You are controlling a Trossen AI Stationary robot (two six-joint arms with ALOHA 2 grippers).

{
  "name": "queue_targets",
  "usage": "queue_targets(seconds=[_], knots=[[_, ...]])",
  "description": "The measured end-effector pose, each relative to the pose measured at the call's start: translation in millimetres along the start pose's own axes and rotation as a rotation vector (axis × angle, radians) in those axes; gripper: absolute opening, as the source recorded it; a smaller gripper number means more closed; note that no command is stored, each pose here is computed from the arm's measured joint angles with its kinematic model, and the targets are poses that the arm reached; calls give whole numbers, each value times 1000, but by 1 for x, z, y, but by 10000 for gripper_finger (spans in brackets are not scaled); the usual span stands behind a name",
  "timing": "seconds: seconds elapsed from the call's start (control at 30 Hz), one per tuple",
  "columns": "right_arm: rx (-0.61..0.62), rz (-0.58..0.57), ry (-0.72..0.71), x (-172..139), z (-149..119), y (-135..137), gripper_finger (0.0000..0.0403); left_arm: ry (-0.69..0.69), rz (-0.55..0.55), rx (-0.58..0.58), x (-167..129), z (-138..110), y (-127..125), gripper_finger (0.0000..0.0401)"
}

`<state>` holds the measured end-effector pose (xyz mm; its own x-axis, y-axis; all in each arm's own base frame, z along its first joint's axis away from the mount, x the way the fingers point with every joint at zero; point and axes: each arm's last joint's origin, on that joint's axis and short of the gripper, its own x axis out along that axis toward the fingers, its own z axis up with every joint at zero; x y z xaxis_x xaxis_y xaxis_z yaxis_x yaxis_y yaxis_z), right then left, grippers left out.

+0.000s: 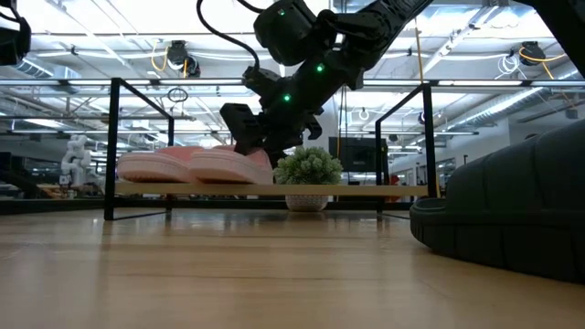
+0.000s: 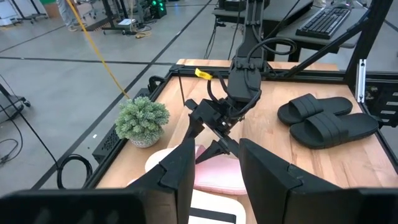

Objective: Pick and place slides into the shelf
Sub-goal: Put the pink slide on the shelf, then put the black slide on the shelf

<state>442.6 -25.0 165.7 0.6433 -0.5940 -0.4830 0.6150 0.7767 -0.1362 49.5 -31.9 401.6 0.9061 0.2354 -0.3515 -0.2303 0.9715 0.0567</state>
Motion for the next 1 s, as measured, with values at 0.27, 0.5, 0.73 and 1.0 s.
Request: queue_targets(seconds=[0.27,0.5,0.73,1.0], knots=[[0,-1,0,0,0,0,247,30,-29,-2,0,-1,-1,129],[3,0,-4,0,0,0,247,31,-30,-3,0,-1,-1,129],[27,11,-42,0,5,1,247,31,-30,-4,0,-1,-1,129],[27,37,-47,0,6,2,247,33,-31,0,0,-1,-1,129]])
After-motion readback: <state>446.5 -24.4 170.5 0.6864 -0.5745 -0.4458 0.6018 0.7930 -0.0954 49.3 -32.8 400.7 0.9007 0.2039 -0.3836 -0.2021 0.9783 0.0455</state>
